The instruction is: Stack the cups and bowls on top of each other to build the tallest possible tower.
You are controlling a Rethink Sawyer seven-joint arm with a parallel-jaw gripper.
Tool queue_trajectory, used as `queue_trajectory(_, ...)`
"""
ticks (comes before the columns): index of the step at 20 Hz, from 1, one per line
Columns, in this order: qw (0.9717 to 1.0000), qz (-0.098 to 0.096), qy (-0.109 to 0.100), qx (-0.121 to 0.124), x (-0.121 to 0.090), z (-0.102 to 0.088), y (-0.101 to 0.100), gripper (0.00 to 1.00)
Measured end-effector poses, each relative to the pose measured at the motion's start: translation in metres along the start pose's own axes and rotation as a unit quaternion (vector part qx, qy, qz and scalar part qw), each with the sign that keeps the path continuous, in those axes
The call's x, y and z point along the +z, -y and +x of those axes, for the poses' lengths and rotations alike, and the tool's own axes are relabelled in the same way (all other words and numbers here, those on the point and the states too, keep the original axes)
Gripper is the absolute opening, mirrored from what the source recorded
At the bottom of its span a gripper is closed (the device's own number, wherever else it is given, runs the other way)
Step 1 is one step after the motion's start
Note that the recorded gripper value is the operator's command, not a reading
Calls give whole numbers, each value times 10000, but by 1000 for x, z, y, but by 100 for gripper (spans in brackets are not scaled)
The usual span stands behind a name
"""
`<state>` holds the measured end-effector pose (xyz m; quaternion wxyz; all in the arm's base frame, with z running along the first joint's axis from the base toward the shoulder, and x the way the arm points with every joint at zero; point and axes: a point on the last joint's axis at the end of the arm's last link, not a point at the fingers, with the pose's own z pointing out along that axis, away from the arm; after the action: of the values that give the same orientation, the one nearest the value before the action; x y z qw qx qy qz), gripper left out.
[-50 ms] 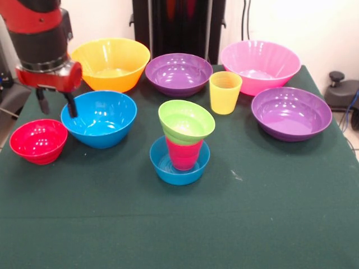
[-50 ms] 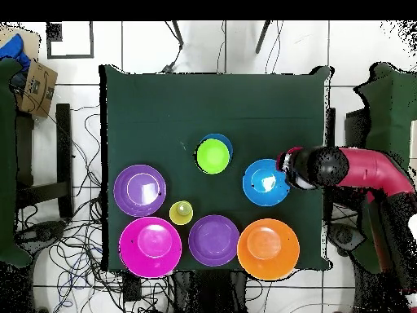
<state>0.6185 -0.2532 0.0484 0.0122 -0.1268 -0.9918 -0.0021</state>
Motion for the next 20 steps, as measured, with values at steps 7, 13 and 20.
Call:
queue_trajectory(7,9999,118,101,39,-17,-2,13,100)
queue_trajectory(13,10000,30,-40,33,-6,17,14,100)
queue_trajectory(20,9999,-87,-91,36,4,38,17,100)
